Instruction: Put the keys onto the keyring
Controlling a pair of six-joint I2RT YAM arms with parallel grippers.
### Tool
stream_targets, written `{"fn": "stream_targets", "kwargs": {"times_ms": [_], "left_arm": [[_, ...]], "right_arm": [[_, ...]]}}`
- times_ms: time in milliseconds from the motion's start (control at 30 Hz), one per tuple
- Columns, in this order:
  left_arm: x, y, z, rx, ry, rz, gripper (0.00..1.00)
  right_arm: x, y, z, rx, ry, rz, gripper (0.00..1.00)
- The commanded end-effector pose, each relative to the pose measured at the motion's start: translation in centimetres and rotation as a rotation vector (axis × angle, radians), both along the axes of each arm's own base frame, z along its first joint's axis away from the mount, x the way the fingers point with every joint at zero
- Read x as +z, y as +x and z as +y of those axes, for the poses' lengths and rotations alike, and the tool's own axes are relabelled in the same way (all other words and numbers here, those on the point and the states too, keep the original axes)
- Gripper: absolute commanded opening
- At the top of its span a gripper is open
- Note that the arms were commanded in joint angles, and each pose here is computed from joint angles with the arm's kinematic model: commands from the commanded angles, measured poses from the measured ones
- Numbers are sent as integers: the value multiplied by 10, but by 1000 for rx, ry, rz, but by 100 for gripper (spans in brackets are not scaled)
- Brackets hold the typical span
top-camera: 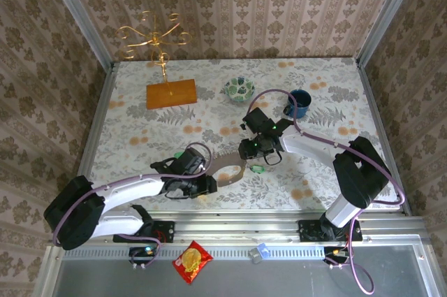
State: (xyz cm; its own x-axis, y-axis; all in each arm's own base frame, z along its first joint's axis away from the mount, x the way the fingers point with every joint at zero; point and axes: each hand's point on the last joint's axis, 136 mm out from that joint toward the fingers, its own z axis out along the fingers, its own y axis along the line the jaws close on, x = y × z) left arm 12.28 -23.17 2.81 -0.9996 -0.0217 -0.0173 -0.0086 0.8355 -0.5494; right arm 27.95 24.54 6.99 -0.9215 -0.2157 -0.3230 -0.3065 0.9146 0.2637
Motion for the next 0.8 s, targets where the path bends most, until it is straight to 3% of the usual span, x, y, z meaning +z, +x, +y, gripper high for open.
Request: {"fn": "stream_targets", "kwargs": {"times_ms": [0, 467, 767], "left_arm": [[-2, 6, 4, 49, -28, 21, 38], [3, 28, 16, 135, -81, -21, 33], [6, 36, 10, 128, -120, -37, 17]], "right_arm": [[2, -2, 0, 24, -7, -16, 37], [2, -4, 0, 27, -1, -10, 36], [6, -7, -2, 32, -1, -13, 36]]}}
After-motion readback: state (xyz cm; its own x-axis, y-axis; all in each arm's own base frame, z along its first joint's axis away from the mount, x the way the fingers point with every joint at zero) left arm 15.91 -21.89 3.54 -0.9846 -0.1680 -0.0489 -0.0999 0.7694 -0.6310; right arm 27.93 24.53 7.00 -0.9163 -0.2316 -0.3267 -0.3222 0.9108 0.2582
